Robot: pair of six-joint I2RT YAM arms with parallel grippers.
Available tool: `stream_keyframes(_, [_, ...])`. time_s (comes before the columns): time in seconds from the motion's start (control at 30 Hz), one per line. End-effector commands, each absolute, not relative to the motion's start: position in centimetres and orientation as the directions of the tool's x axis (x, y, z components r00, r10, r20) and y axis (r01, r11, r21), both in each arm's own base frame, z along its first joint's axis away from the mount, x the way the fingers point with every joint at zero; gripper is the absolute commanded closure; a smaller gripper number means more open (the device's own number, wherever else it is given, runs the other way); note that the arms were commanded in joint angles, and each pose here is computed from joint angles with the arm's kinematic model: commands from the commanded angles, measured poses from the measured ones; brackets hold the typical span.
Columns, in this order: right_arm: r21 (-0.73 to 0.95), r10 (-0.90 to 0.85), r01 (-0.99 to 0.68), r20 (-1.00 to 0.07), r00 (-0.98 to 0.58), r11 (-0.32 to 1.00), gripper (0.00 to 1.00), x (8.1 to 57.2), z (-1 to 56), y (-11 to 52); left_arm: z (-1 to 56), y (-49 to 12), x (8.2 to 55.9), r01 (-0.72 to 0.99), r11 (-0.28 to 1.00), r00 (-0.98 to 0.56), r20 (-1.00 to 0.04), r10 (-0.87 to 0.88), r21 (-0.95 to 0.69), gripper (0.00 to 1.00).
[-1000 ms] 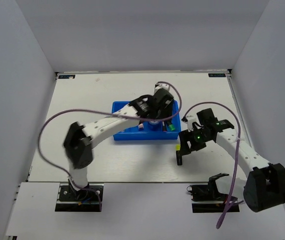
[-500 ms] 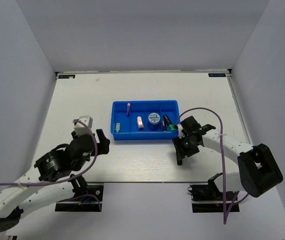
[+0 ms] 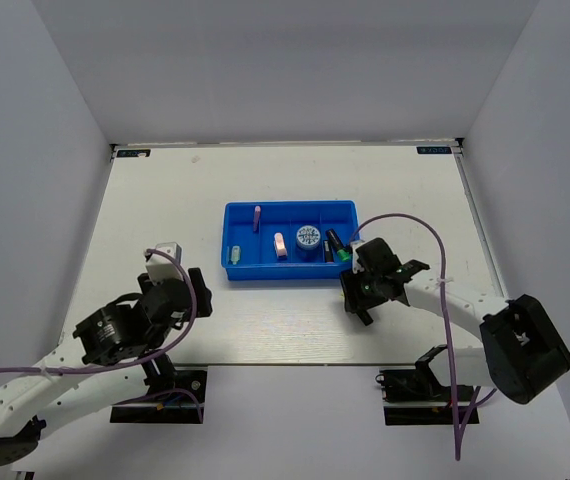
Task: Sort the stationery into containers
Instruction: Pick up the pen from the center of the board.
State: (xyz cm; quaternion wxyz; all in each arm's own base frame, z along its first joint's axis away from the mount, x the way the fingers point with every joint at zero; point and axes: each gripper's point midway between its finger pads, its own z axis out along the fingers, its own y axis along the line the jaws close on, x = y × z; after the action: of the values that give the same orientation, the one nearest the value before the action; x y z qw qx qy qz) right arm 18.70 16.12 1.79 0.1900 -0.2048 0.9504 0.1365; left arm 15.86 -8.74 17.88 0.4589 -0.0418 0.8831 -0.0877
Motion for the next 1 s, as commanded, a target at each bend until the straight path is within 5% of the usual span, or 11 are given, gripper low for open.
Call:
stream_keyframes(0.0, [0.106, -0.355, -0.425, -0.392, -0.849, 0.899, 0.43, 18.5, 0.2, 14.8, 18.1, -8.5, 16.2, -0.006, 0.984, -0.562, -0.813, -0.151, -0.178, 0.15])
stream_keyframes(0.57, [-0.004, -0.507, -0.544, -0.364, -0.781, 0.839, 0.48, 18.0, -0.6, 16.0, 17.6, -7.6, 15.7, -0.025, 0.982, -0.559, -0.812, -0.17, -0.188, 0.15])
stream_keyframes(0.97, [0.025, -0.535, -0.577, -0.341, -0.773, 0.817, 0.9, 17.1, -1.4, 16.4, 17.2, -7.3, 15.5, -0.035, 0.98, -0.557, -0.811, -0.18, -0.193, 0.15])
